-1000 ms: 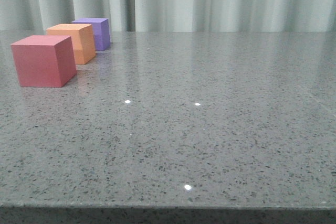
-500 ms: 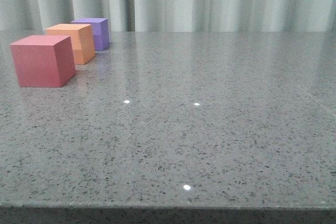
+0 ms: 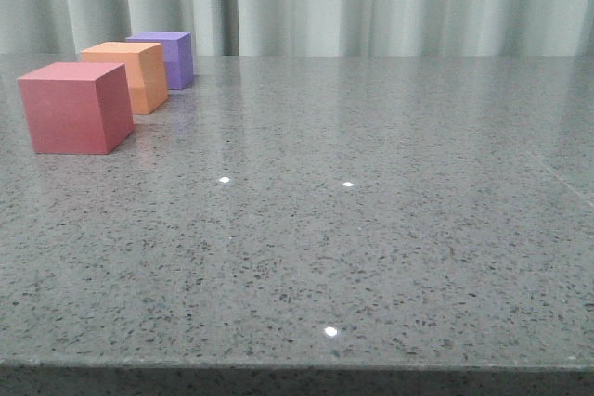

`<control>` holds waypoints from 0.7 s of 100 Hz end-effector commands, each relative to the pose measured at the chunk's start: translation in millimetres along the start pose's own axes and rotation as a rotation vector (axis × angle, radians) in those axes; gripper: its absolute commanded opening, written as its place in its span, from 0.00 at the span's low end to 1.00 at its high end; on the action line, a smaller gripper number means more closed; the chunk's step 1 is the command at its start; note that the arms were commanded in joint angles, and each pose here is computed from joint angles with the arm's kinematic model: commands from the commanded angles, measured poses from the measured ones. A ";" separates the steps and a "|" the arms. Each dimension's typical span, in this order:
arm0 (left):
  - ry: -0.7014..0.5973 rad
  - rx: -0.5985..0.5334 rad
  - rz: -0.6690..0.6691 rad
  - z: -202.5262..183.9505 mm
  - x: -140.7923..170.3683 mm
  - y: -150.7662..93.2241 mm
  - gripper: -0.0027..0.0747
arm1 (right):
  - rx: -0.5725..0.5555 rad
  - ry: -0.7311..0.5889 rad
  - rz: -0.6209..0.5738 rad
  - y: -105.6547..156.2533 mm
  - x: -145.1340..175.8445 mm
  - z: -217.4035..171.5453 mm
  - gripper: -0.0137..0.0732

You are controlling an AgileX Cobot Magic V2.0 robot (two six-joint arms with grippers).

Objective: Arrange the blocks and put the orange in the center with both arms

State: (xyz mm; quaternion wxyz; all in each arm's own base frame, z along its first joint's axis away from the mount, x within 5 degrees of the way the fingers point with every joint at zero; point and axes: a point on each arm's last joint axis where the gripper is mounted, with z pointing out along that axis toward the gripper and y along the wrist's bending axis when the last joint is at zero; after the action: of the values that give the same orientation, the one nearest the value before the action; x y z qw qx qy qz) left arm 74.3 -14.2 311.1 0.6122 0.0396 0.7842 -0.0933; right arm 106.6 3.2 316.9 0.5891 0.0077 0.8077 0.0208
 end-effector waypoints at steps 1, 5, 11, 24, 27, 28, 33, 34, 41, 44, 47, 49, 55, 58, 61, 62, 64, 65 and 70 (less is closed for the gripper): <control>-0.129 0.035 -0.006 -1.1 -15.5 -3.6 0.01 | -0.002 -0.096 -0.002 0.2 -14.0 -3.0 0.08; -0.156 0.044 -0.005 -0.4 -15.3 -4.2 0.01 | -0.002 -0.096 -0.002 0.2 -14.0 -3.0 0.08; -0.207 0.064 -0.014 -0.4 -14.0 -5.2 0.01 | -0.002 -0.096 -0.002 0.2 -14.0 -3.0 0.08; -0.285 0.104 -0.069 -2.6 -5.6 -6.2 0.01 | -0.002 -0.096 -0.002 0.2 -14.0 -3.0 0.08; -0.291 0.108 -0.083 -4.3 -2.5 -5.7 0.01 | -0.002 -0.096 -0.002 0.2 -14.0 -3.0 0.08; -0.289 0.107 -0.088 -4.0 -0.7 -5.5 0.01 | -0.002 -0.096 -0.002 0.2 -14.0 -3.0 0.08; -0.295 0.102 -0.088 -6.1 5.3 -4.3 0.01 | -0.002 -0.096 -0.002 0.2 -14.0 -3.0 0.08; -0.301 0.098 -0.086 -7.3 6.1 -3.9 0.01 | -0.002 -0.096 -0.002 0.2 -14.0 -3.0 0.08; -0.316 0.075 -0.042 -10.5 15.7 -1.7 0.01 | -0.002 -0.096 -0.002 0.2 -14.0 -3.0 0.08; -0.326 0.062 -0.029 -12.1 18.7 -0.7 0.01 | -0.002 -0.096 -0.002 0.2 -14.0 -3.0 0.08; -0.333 0.049 -0.015 -13.3 22.1 0.4 0.01 | -0.002 -0.096 -0.002 0.2 -14.0 -3.0 0.08; -0.342 0.036 -0.014 -14.4 25.3 1.5 0.01 | -0.002 -0.096 -0.002 0.2 -14.0 -3.0 0.08; -0.355 0.013 -0.011 -16.5 31.8 3.4 0.01 | -0.002 -0.096 -0.002 0.2 -14.0 -3.0 0.08; -0.361 -0.002 -0.009 -17.1 36.9 4.6 0.01 | -0.002 -0.096 -0.002 0.2 -14.0 -3.0 0.08; -0.359 -0.011 -0.008 -16.7 41.1 5.4 0.01 | -0.002 -0.096 -0.002 0.2 -14.0 -3.0 0.08; -0.365 -0.016 -0.008 -17.5 42.1 5.8 0.01 | -0.002 -0.096 -0.002 0.2 -14.0 -3.0 0.08; -0.362 -0.026 -0.005 -16.8 45.5 6.6 0.01 | -0.002 -0.096 -0.002 0.2 -14.0 -3.0 0.08; -0.363 -0.030 -0.002 -16.9 47.6 6.9 0.01 | -0.002 -0.096 -0.002 0.2 -14.0 -3.0 0.08; -0.366 -0.050 -0.001 -16.5 55.3 8.5 0.01 | -0.002 -0.096 -0.002 0.2 -14.0 -3.0 0.08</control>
State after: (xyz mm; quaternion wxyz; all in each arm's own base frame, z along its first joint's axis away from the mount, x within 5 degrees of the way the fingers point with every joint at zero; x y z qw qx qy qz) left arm 49.4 -7.2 254.6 0.7082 0.0137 0.7004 -0.0874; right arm 106.6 3.2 316.9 0.5891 0.0077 0.8077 0.0208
